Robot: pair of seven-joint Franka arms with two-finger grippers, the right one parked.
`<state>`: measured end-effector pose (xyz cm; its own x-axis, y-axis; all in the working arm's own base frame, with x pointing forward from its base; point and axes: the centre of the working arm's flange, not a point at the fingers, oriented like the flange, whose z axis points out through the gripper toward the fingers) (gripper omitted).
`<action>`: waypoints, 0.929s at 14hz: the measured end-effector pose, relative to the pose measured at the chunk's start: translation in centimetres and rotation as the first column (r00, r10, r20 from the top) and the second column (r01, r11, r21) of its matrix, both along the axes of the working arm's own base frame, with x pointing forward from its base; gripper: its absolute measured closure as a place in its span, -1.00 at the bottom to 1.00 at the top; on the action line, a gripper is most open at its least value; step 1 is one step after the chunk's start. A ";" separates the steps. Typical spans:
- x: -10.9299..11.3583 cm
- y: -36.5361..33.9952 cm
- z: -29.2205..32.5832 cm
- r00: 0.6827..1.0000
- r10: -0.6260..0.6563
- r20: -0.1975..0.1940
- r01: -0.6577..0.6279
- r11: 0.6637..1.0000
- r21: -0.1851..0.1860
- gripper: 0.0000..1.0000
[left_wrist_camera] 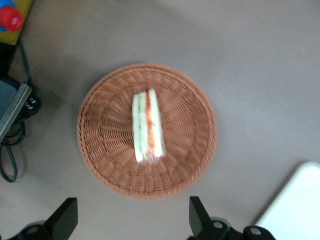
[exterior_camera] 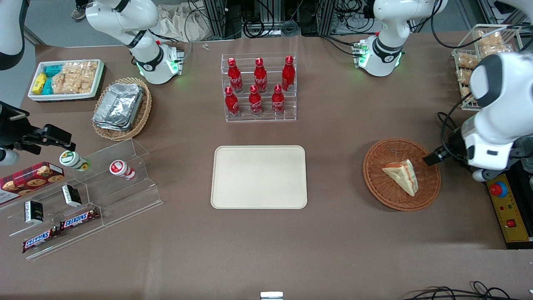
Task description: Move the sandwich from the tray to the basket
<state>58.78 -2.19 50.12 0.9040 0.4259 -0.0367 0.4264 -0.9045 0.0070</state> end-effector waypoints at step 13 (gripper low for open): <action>-2.1 -6.3 11.6 0.868 -0.497 -0.025 0.497 0.868 0.015 -1.00</action>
<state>56.66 -8.46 61.70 0.9955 -0.0785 -0.0529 -0.0795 -0.9967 -0.0175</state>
